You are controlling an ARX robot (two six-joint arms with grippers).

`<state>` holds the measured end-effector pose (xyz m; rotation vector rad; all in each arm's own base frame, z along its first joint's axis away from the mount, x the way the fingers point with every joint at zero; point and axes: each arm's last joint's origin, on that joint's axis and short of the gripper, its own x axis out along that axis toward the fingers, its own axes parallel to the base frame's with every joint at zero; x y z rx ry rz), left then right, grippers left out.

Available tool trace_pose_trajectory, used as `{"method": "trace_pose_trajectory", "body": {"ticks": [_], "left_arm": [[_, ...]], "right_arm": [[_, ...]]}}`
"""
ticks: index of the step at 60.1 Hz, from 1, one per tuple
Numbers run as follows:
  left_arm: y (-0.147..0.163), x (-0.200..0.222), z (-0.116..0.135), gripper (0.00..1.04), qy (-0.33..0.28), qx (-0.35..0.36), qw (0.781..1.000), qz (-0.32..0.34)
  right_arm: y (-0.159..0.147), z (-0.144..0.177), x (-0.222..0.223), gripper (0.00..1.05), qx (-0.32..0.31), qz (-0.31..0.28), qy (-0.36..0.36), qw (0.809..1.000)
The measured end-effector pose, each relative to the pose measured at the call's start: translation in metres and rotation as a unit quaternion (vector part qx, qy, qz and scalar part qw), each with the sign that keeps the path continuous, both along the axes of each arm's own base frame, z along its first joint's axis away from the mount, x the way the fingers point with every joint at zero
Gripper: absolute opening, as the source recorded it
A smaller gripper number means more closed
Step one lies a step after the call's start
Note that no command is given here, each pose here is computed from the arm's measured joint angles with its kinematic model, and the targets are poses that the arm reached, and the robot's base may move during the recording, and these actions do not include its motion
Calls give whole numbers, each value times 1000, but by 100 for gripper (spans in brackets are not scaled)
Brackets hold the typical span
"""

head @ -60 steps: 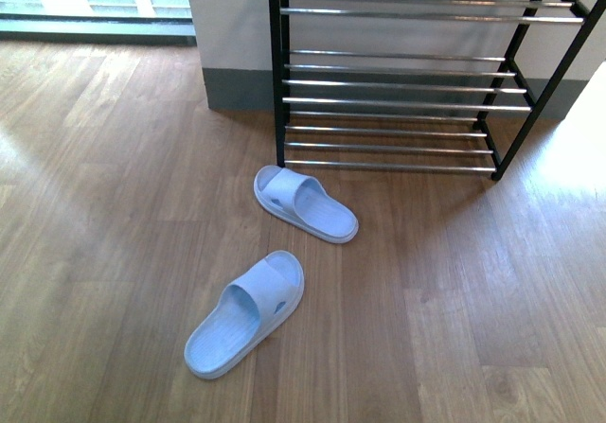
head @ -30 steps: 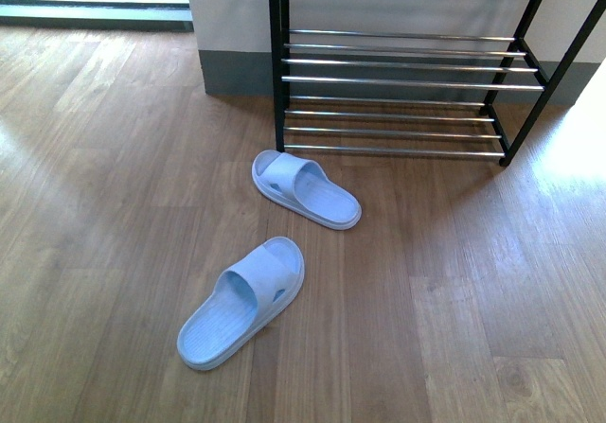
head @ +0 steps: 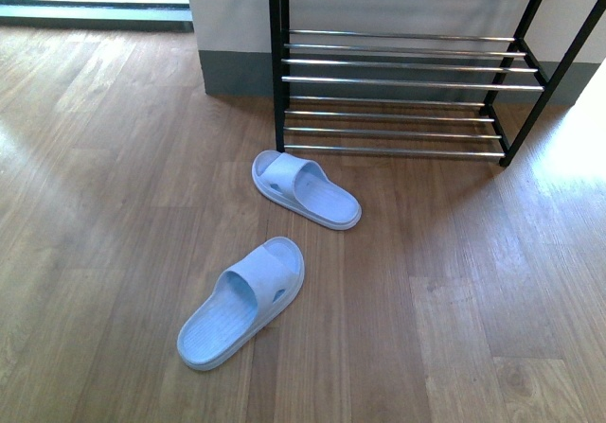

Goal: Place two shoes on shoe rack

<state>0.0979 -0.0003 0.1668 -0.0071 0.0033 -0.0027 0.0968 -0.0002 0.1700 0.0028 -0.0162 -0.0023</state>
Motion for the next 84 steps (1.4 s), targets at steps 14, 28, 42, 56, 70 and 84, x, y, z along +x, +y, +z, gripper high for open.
{"method": "trace_pose_trajectory", "body": {"ticks": [14, 28, 42, 56, 70, 84], "left_arm": [[0, 0, 0, 95, 0, 0, 1000, 0], [0, 0, 0, 95, 0, 0, 1000, 0], [0, 0, 0, 95, 0, 0, 1000, 0], [0, 0, 0, 95, 0, 0, 1000, 0], [0, 0, 0, 95, 0, 0, 1000, 1], [0, 0, 0, 95, 0, 0, 1000, 1]], "right_arm": [[0, 0, 0, 95, 0, 0, 0, 1000], [0, 0, 0, 95, 0, 0, 0, 1000], [0, 0, 0, 95, 0, 0, 0, 1000], [0, 0, 0, 95, 0, 1, 0, 1000], [0, 0, 0, 95, 0, 0, 0, 1000], [0, 0, 0, 95, 0, 0, 0, 1000]]}}
